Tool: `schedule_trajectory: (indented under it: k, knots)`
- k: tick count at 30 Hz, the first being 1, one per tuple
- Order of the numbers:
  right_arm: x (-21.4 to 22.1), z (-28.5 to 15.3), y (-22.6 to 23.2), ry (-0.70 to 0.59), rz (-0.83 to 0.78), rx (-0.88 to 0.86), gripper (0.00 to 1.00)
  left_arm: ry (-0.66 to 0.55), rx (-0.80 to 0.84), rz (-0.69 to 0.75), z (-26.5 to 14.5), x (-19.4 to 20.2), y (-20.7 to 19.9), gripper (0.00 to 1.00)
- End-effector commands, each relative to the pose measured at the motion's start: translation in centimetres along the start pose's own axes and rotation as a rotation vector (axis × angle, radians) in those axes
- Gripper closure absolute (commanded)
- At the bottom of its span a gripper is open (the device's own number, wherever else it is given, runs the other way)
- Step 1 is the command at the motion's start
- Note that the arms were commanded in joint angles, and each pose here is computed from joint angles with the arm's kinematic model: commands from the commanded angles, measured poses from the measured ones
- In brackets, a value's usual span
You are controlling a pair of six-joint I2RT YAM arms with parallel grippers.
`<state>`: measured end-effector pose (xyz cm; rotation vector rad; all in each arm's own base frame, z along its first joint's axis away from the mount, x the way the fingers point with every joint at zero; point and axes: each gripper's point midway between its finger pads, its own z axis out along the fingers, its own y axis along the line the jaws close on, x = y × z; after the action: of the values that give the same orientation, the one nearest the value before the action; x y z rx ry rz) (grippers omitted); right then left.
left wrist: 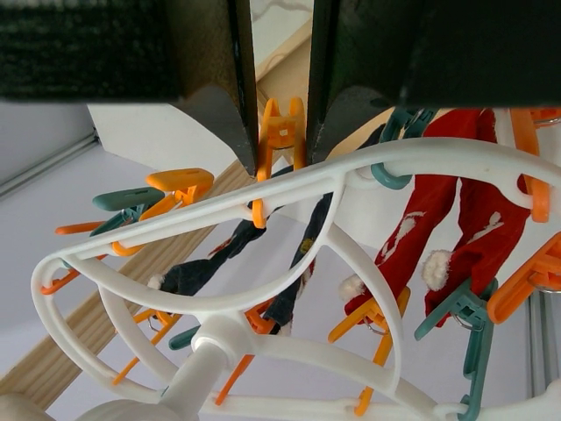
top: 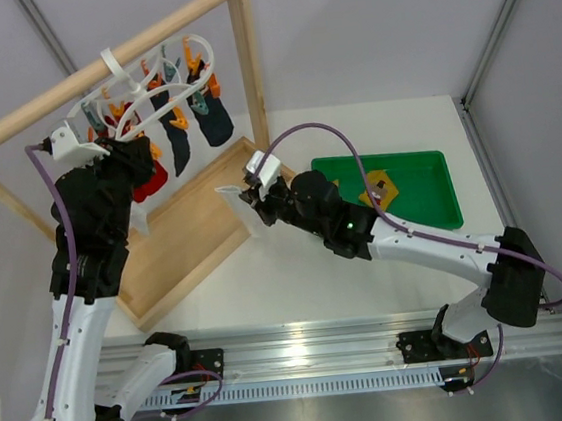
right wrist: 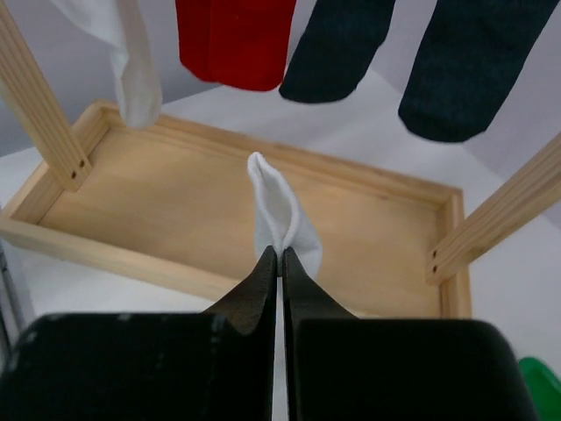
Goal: Clip the socks to the hanger
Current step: Pick up the sock at the center of the board, then clamp the sock onto the hanger.
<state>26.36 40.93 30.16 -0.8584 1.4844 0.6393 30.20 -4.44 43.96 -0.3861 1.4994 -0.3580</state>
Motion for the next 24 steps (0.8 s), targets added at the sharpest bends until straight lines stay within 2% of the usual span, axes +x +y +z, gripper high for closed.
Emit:
schedule_trajectory:
  k: [1,8,14,24]
  knots:
    - [-4.5,1.7,-0.2,-0.123,-0.153,0.012,1.00,0.062,0.032,-0.002,-0.7,1.0,-0.6,0.99]
    - [-7.2,4.8,0.9,-0.206,-0.214,0.024,1.00,0.084,0.062,-0.024,-0.9,1.4,-1.2,0.99]
    - [-9.6,5.8,1.0,-0.292,-0.205,0.051,1.00,0.098,0.070,-0.031,-0.8,1.8,-1.4,0.99]
    - [-11.6,7.4,1.2,-0.357,-0.193,0.049,1.00,0.109,0.074,-0.029,-0.6,2.1,-1.4,0.99]
